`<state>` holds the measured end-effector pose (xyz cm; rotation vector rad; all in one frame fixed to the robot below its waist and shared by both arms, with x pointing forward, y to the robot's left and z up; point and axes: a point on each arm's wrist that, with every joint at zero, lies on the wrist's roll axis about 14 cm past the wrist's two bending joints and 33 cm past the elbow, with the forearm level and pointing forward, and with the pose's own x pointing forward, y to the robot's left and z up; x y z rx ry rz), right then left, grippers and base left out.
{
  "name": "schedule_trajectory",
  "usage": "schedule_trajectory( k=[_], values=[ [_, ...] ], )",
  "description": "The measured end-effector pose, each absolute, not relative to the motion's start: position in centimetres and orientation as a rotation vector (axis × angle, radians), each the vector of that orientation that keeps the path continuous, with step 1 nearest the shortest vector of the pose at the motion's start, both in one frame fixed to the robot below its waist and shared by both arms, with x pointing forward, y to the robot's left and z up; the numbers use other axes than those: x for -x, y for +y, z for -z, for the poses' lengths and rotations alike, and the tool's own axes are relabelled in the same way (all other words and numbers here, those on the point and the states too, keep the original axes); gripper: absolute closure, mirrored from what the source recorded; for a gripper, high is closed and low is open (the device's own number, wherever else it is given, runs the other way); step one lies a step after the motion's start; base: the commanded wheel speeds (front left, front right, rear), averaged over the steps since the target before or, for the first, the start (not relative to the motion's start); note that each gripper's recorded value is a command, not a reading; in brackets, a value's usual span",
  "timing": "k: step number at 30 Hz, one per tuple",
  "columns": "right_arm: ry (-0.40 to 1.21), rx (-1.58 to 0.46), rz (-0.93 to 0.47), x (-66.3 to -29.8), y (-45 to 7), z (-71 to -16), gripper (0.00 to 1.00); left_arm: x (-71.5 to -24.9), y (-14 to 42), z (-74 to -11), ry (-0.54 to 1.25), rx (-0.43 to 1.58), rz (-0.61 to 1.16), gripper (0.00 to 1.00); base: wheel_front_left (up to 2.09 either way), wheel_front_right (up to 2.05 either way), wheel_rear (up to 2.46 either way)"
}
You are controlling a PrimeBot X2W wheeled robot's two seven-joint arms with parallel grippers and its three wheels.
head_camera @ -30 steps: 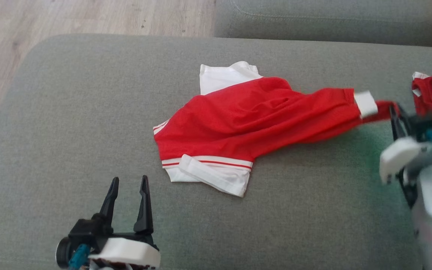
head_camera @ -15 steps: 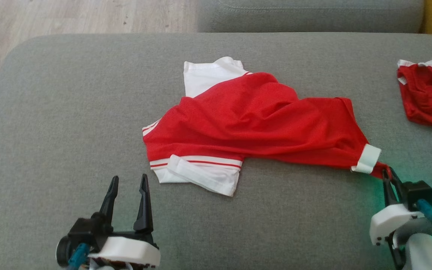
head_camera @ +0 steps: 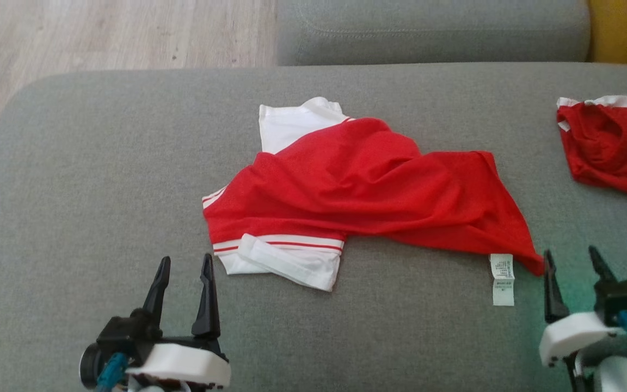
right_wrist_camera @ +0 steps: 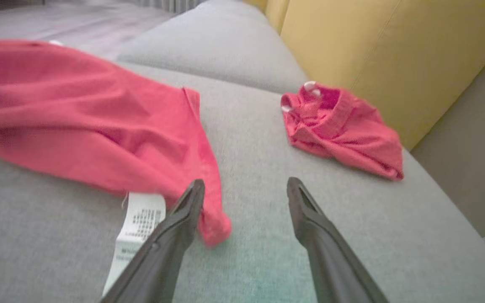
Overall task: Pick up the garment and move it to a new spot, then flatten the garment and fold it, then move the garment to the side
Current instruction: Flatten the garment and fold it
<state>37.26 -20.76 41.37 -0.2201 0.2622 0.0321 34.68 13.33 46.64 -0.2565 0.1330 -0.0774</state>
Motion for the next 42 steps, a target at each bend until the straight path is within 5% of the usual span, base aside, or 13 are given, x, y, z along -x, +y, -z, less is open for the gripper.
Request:
schedule_trajectory(
  k=[12, 28, 42],
  values=[
    [0.041, 0.157, -0.071, -38.9, -18.3, -48.8, 0.00, -34.0, 13.2, -47.9, 0.089, 0.253, 0.090, 0.00, 0.00, 0.00, 0.00],
    [0.055, 0.097, -0.109, -37.6, -16.8, -48.4, 0.00, -34.6, 7.3, -41.9, 0.349, 0.261, 0.273, 0.00, 0.00, 0.00, 0.00],
    [0.090, 0.100, -0.008, -37.0, -20.3, -47.4, 0.00, -38.1, 6.4, -37.5, 0.495, 0.338, 0.237, 0.00, 0.00, 0.00, 0.00]
  ],
)
